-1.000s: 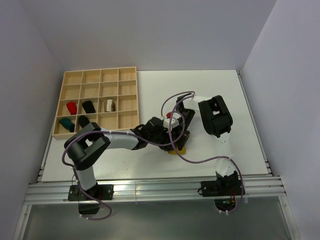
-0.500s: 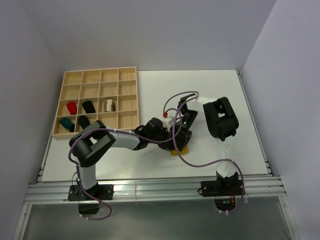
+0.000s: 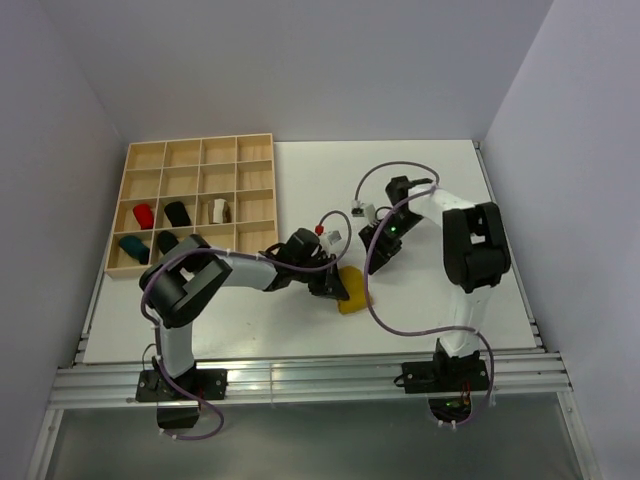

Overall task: Roll the socks
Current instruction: Roll the sock at the center of the board.

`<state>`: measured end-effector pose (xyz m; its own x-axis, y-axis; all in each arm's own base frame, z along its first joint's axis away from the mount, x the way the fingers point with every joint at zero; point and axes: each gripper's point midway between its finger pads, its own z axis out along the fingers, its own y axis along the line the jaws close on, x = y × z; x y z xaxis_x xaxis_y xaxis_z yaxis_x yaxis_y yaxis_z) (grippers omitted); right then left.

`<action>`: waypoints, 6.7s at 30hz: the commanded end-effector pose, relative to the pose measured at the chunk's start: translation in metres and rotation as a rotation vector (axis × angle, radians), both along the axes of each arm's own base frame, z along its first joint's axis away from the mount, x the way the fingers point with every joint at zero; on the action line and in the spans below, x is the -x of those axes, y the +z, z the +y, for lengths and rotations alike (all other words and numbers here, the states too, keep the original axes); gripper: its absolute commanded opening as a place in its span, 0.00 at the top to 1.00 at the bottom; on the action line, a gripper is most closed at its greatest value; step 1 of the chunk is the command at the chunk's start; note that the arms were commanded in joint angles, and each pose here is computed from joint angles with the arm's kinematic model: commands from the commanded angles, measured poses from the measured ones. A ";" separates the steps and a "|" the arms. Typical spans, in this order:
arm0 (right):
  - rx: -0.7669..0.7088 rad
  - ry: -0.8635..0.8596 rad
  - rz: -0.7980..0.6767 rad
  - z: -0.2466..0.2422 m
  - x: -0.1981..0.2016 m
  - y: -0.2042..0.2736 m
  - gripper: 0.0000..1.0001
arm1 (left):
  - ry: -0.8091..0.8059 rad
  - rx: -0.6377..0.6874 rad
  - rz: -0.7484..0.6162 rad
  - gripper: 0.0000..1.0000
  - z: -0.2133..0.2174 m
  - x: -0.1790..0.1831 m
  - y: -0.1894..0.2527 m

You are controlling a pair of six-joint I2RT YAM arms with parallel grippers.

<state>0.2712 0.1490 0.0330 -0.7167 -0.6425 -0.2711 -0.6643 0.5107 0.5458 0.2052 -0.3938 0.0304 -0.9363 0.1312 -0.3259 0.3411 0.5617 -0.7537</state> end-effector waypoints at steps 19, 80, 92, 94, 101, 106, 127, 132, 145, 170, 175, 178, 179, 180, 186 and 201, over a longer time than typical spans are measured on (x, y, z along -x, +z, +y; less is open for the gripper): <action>-0.110 0.370 -0.583 0.026 0.046 0.035 0.39 | -0.014 -0.277 0.466 1.00 0.041 0.010 -0.046; 0.011 0.392 -0.014 0.018 0.071 -0.030 0.73 | 0.336 0.040 0.167 0.84 0.035 -0.061 0.019; -0.016 0.389 0.110 0.023 0.068 -0.022 0.72 | 0.357 -0.038 -0.231 0.73 0.071 -0.080 0.052; -0.020 0.389 0.154 0.023 0.068 -0.019 0.72 | 0.275 -0.058 -0.327 0.68 0.069 -0.080 0.060; -0.023 0.374 0.185 0.024 0.061 -0.020 0.72 | -0.002 -0.090 -0.498 0.64 0.031 -0.054 0.066; -0.016 0.368 0.194 0.023 0.060 -0.022 0.72 | -0.125 -0.096 -0.539 0.64 0.007 -0.032 0.050; -0.003 0.345 0.213 0.023 0.060 -0.030 0.71 | -0.294 -0.023 -0.503 0.60 -0.019 0.005 0.034; -0.003 0.345 0.213 0.023 0.060 -0.030 0.71 | -0.322 -0.018 -0.489 0.59 -0.020 0.010 0.029; 0.001 0.344 0.214 0.022 0.060 -0.033 0.71 | -0.346 0.015 -0.451 0.58 -0.022 0.014 0.028; 0.033 0.271 0.047 0.024 0.040 -0.031 0.58 | -0.220 -0.220 -0.153 1.00 -0.009 0.013 -0.031; -0.012 0.182 -0.036 0.027 0.023 -0.018 0.48 | -0.178 -0.286 -0.069 1.00 0.001 0.018 -0.041; -0.056 0.141 -0.044 0.025 0.021 -0.008 0.46 | -0.158 -0.307 -0.041 1.00 0.002 0.018 -0.043; -0.066 0.141 -0.042 0.024 0.023 -0.007 0.46 | -0.158 -0.313 -0.025 1.00 0.003 0.019 -0.045; -0.078 0.136 -0.041 0.023 0.025 -0.005 0.45 | -0.151 -0.317 -0.023 1.00 0.002 0.017 -0.043; -0.128 0.129 -0.064 0.012 0.033 0.009 0.44 | -0.126 -0.335 0.055 1.00 0.003 0.014 -0.043; -0.261 -0.009 -0.001 -0.013 0.022 0.035 0.40 | -0.100 -0.380 0.149 1.00 0.006 0.008 -0.046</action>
